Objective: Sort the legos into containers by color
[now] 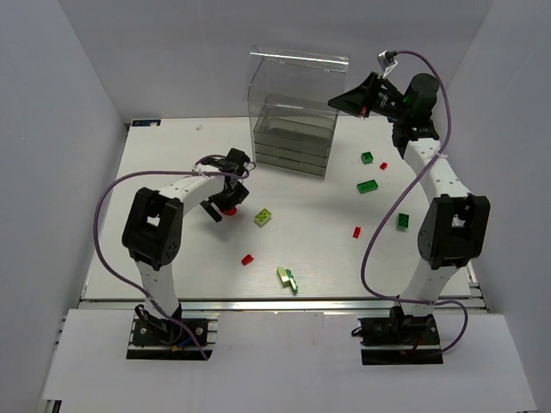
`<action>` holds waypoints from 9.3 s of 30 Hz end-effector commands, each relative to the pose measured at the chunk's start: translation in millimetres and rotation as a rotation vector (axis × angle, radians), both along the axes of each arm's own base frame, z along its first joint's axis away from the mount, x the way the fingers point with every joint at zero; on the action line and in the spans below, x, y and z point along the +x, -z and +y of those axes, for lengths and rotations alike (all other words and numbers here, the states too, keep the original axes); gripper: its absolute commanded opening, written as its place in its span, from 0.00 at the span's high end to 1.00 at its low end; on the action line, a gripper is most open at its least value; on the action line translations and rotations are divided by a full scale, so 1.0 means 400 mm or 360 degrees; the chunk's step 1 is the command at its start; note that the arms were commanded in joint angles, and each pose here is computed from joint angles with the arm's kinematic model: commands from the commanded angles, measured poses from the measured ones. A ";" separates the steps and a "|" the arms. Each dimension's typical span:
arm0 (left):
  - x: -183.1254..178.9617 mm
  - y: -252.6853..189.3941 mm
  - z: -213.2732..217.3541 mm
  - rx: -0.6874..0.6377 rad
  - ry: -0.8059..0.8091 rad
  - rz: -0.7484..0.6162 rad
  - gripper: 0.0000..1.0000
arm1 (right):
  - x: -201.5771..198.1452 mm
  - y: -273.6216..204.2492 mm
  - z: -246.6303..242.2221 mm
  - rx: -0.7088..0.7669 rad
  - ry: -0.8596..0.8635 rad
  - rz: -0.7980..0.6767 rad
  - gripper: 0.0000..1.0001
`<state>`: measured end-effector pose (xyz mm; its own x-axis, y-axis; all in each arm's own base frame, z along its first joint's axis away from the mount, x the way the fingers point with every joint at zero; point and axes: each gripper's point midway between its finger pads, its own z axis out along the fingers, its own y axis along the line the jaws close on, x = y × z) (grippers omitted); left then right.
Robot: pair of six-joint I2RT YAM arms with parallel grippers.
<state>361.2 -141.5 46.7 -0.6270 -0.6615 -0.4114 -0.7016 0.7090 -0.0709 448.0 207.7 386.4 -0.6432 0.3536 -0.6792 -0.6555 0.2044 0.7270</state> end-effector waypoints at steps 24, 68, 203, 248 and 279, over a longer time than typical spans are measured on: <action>0.141 -0.412 -0.329 -0.1035 0.1089 -0.1352 1.00 | -0.042 -0.100 -0.011 -0.0072 0.0050 -0.0437 1.00; 0.545 -0.551 -0.421 -0.1516 0.0031 -0.1885 0.82 | -0.066 -0.100 -0.009 -0.0061 0.0046 -0.0449 1.00; 0.349 -0.609 -0.322 -0.1489 0.0152 -0.2127 1.00 | -0.088 -0.073 -0.018 -0.0134 0.0084 -0.0475 1.00; 0.488 -0.534 -0.431 -0.1251 0.0479 -0.1874 0.86 | -0.092 -0.062 -0.014 -0.0144 0.0056 -0.0478 1.00; 0.301 -0.782 -0.373 -0.1350 0.0614 -0.2249 0.57 | -0.095 -0.046 -0.019 -0.0206 0.0081 -0.0499 0.74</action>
<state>491.5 -296.9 302.1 -0.3266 -0.8564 -0.4000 0.3260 0.2951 -0.8981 429.3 204.0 357.4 -0.5783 0.2990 -0.7591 -0.6943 0.3084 0.6503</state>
